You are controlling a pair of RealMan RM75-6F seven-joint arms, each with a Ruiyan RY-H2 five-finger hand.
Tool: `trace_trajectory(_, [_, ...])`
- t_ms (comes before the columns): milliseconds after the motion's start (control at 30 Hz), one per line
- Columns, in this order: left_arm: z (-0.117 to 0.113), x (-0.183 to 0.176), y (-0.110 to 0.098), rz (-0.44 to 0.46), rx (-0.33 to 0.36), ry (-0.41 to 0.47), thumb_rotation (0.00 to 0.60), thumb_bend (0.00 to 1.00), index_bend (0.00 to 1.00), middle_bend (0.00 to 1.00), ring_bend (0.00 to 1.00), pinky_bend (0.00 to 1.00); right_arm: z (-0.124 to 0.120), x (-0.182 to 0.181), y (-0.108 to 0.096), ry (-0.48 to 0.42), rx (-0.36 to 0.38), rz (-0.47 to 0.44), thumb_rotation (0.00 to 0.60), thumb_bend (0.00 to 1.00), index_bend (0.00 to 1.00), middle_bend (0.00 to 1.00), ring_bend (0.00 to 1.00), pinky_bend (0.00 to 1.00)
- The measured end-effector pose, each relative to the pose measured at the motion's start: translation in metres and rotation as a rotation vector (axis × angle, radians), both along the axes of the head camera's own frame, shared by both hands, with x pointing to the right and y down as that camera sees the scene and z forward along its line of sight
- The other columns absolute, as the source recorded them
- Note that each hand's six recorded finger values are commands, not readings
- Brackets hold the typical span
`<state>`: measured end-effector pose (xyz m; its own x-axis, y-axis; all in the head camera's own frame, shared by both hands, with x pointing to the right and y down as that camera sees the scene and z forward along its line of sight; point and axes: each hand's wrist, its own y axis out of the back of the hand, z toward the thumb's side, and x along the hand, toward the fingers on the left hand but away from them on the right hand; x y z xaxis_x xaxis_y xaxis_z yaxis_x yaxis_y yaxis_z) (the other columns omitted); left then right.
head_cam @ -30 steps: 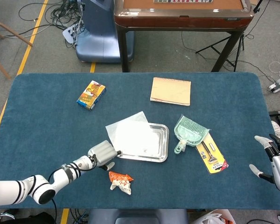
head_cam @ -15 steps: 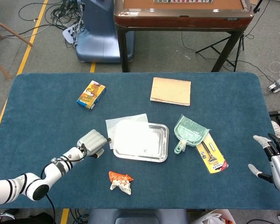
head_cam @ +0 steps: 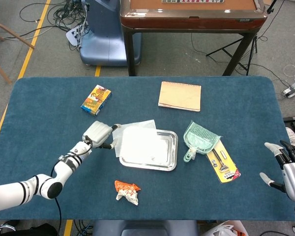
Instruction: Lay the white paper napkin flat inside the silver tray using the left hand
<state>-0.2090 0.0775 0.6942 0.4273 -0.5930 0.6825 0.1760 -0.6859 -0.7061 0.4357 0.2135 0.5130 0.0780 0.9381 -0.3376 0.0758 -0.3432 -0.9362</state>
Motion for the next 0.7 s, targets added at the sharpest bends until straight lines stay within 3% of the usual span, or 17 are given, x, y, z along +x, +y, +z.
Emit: trace_trajectory(700, [0.041, 0.041, -0.032, -0.053, -0.005, -0.167, 0.204, 0.48, 0.17, 1.0, 1.0, 1.0, 0.004, 0.002, -0.001, 0.004, -0.013, 0.006, 0.6, 0.16, 0.2, 0.26, 0.11, 0.17])
